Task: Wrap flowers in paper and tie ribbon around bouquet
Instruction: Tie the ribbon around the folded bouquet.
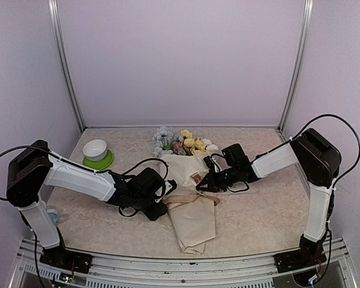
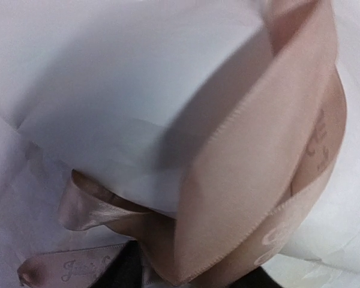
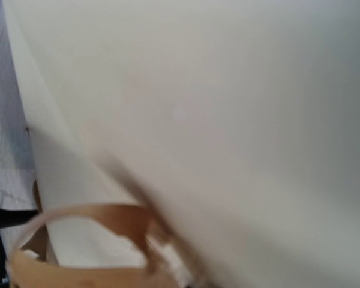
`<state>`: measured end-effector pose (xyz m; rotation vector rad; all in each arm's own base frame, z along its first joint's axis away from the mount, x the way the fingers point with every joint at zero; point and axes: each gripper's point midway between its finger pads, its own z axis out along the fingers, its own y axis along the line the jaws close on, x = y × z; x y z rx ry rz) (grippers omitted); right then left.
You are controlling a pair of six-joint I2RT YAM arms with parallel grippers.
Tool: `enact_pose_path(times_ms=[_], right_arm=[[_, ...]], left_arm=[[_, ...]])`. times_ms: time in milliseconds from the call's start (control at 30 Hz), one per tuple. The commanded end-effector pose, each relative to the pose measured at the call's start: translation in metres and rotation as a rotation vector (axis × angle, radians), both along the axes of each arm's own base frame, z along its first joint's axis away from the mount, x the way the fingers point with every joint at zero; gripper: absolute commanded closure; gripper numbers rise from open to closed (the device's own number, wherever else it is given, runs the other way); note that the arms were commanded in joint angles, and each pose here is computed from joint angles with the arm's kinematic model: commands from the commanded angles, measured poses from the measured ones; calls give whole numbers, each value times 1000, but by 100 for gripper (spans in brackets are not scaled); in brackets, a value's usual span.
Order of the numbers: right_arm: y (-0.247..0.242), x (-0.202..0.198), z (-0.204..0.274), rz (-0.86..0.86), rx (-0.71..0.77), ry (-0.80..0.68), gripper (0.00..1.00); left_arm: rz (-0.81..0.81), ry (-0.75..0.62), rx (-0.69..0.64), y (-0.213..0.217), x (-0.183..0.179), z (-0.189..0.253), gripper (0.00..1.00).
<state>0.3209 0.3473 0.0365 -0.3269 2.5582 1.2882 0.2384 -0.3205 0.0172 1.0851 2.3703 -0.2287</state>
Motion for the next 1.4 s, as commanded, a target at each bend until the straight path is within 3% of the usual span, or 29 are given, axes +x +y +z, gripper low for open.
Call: enact_pose_path(times_ms=[0, 100, 133, 567, 1067, 1367], right_arm=[[-8, -8, -10, 4, -37, 30, 100], [-8, -8, -10, 3, -38, 32, 100], [-8, -8, -9, 0, -36, 29, 100], [-31, 16, 5, -93, -55, -15, 100], [-96, 43, 36, -257, -87, -80, 100], [-147, 42, 27, -355, -99, -57, 100]], left_arm=[[29, -45, 14, 2, 18, 2, 71], [28, -24, -3, 1, 16, 4, 96], [32, -10, -4, 2, 14, 4, 100], [113, 225, 5, 38, -33, -7, 100], [145, 258, 34, 51, -30, -14, 100], [160, 291, 45, 59, -26, -23, 100]])
